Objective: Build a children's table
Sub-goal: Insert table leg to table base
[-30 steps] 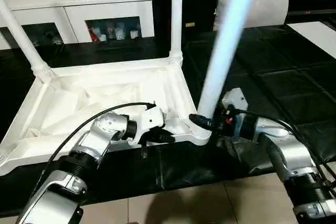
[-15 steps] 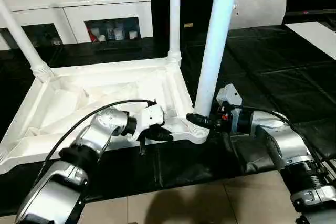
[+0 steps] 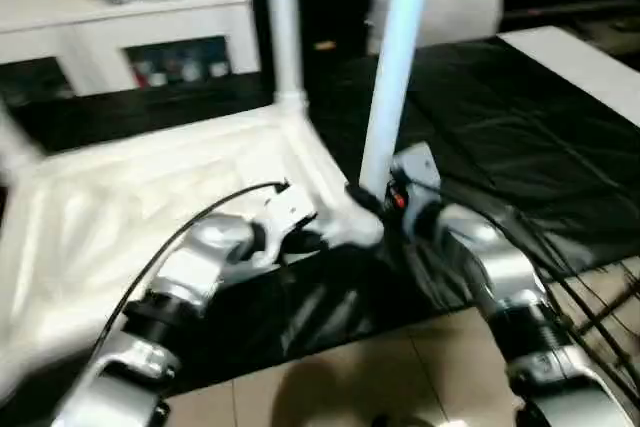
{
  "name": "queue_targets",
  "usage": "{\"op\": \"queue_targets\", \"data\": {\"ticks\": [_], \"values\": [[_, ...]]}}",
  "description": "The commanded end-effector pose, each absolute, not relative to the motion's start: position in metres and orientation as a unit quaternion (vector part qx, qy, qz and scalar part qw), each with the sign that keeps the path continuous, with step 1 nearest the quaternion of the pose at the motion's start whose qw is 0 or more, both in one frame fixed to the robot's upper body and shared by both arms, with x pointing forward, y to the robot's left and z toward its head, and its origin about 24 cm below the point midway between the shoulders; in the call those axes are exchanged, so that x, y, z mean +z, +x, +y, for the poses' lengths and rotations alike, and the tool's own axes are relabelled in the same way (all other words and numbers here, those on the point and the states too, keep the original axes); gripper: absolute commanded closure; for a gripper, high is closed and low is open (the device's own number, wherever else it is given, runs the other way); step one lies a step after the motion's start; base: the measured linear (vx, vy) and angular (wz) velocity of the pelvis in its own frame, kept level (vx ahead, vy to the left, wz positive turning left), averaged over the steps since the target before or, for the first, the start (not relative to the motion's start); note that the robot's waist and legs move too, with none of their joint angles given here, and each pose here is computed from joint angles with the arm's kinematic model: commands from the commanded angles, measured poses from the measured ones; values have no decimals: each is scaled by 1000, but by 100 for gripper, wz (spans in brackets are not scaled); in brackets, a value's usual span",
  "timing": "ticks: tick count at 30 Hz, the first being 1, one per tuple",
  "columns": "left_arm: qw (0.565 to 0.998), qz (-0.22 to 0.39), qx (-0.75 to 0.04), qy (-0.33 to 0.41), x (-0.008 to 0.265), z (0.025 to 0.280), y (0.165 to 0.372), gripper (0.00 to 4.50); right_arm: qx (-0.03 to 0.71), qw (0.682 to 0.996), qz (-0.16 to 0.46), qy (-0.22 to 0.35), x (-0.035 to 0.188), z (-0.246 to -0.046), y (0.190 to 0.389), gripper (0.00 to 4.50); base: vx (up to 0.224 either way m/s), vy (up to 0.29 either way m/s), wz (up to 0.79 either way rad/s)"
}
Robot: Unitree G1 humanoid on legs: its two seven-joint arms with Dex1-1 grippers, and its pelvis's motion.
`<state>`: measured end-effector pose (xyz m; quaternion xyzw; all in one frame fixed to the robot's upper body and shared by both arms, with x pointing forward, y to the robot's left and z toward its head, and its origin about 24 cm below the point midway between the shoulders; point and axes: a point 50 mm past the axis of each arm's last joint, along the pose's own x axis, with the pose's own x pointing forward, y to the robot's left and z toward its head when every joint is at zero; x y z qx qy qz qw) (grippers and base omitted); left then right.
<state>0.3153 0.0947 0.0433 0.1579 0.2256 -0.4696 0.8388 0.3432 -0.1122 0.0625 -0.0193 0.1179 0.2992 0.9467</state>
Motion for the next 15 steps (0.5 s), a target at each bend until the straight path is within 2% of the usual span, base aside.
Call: {"op": "queue_targets", "data": {"ticks": [1,6,15], "values": [[844,177,-482,153,64,68,311,450,214,953,215,-18,31,-127,345,261,70,-57,2],[850,166,-464,184,68,53,310,450,206,952,223,-23,35,-119,351,261,90,0,-24],[863,183,-424,206,66,67,313,450,204,955,216,-22,35,-118,353,261,60,-5,3]]}}
